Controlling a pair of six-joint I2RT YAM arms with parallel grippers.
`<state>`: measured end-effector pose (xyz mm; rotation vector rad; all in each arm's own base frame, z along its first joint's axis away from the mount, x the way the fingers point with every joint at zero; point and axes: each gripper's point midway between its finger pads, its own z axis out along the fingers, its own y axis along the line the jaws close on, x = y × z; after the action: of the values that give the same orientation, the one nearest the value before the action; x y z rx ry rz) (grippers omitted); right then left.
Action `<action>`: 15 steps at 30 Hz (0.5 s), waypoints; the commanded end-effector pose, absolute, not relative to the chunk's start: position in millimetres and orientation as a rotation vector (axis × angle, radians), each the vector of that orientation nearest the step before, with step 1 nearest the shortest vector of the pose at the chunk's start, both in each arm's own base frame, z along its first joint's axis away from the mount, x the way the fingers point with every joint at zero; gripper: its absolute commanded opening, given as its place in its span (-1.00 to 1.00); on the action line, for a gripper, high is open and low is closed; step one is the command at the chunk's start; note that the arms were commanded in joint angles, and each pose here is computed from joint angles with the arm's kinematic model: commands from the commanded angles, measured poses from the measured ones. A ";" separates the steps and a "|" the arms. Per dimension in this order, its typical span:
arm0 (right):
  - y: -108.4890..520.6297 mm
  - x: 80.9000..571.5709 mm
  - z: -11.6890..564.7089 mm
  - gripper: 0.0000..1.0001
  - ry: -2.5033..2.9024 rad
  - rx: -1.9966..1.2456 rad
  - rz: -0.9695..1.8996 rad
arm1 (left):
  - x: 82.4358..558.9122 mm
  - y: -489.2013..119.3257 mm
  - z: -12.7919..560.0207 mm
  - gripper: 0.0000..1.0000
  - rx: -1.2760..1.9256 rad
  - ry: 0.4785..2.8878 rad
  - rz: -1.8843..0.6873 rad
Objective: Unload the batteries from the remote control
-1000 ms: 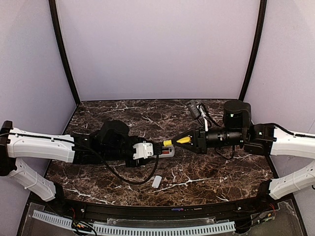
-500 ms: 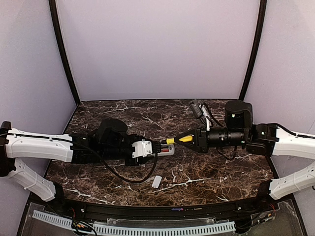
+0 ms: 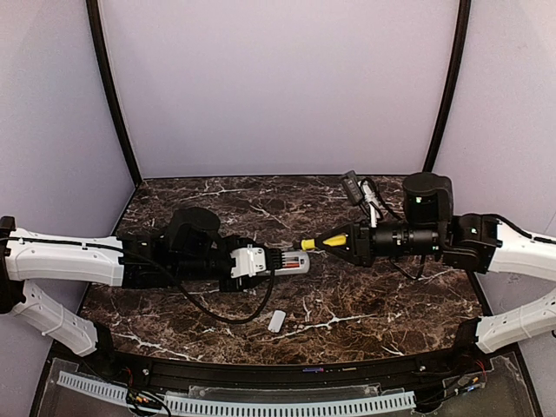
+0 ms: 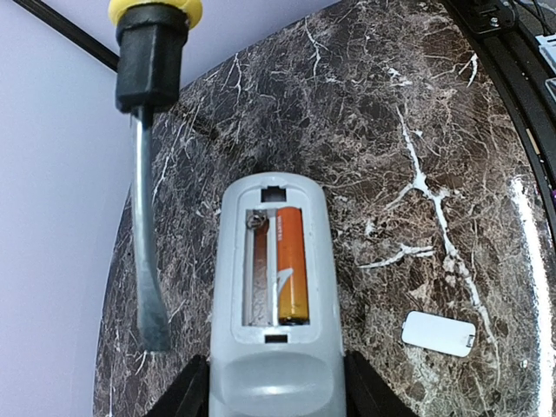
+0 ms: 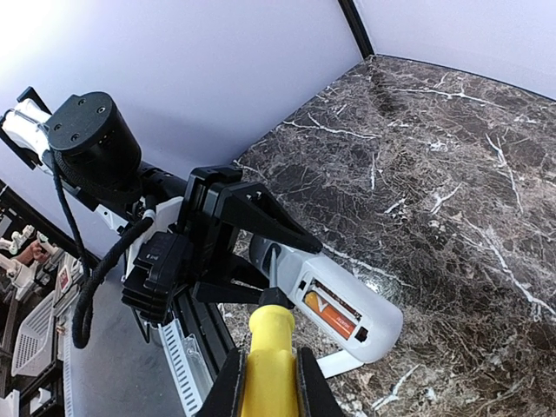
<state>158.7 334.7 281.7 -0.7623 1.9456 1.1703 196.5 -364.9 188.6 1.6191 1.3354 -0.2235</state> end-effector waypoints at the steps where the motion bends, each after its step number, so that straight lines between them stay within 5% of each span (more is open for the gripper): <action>1: 332.2 158.9 299.7 -1.00 1.893 -0.769 1.157 | 189.1 -365.1 201.2 -0.99 1.611 1.282 -0.263; 15: 336.1 156.2 298.2 -1.00 1.889 -0.848 1.139 | 187.5 -362.4 201.5 -0.99 1.626 1.237 -0.237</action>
<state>157.8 332.8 286.6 -0.8119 1.9328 1.1302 190.7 -363.0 188.6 1.6466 1.2909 -0.2291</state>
